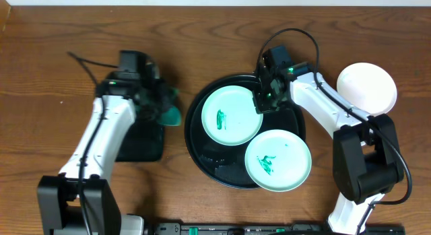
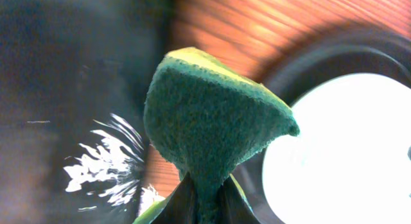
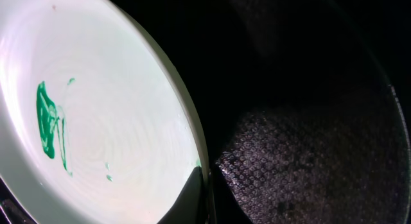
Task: Clean dirty plates on tray and stack at the side
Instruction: 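Pick up the green sponge with the left gripper and bring it over, then scrub the green plate with the sponge in the left gripper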
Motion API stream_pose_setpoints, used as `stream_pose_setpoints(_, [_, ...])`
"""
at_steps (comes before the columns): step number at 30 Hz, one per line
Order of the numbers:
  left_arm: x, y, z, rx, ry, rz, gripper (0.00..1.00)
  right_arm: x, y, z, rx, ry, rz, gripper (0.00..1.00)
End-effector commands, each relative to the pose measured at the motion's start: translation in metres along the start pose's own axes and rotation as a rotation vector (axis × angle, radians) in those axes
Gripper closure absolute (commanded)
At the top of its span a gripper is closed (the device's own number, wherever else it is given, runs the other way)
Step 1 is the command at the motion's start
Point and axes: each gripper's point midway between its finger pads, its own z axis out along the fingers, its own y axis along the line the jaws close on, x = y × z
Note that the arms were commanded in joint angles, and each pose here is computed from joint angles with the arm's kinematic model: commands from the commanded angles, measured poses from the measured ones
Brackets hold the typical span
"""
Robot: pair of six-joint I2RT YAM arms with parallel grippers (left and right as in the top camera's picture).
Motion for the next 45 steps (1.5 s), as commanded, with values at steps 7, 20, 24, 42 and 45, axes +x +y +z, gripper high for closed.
stream_pose_setpoints(7, [0.038,-0.112,0.007,0.207,0.034,0.153,0.93,0.008,0.005,0.011,-0.005,0.008,0.042,0.99])
stream_pose_setpoints(20, [0.045,-0.096,0.09,0.04,0.074,0.168,0.93,0.029,0.011,0.029,-0.005,0.039,0.03,0.99])
stream_pose_setpoints(24, [0.055,-0.084,0.115,0.002,0.128,0.135,0.93,0.03,0.013,0.03,-0.006,0.04,0.025,0.99])
stream_pose_setpoints(42, [0.131,-0.171,0.107,0.424,0.461,0.127,0.93,0.028,0.013,0.03,-0.007,0.034,0.024,0.99])
stream_pose_setpoints(45, [0.124,-0.158,0.114,0.344,0.419,0.109,0.93,0.028,0.013,0.03,-0.007,0.034,0.024,0.99])
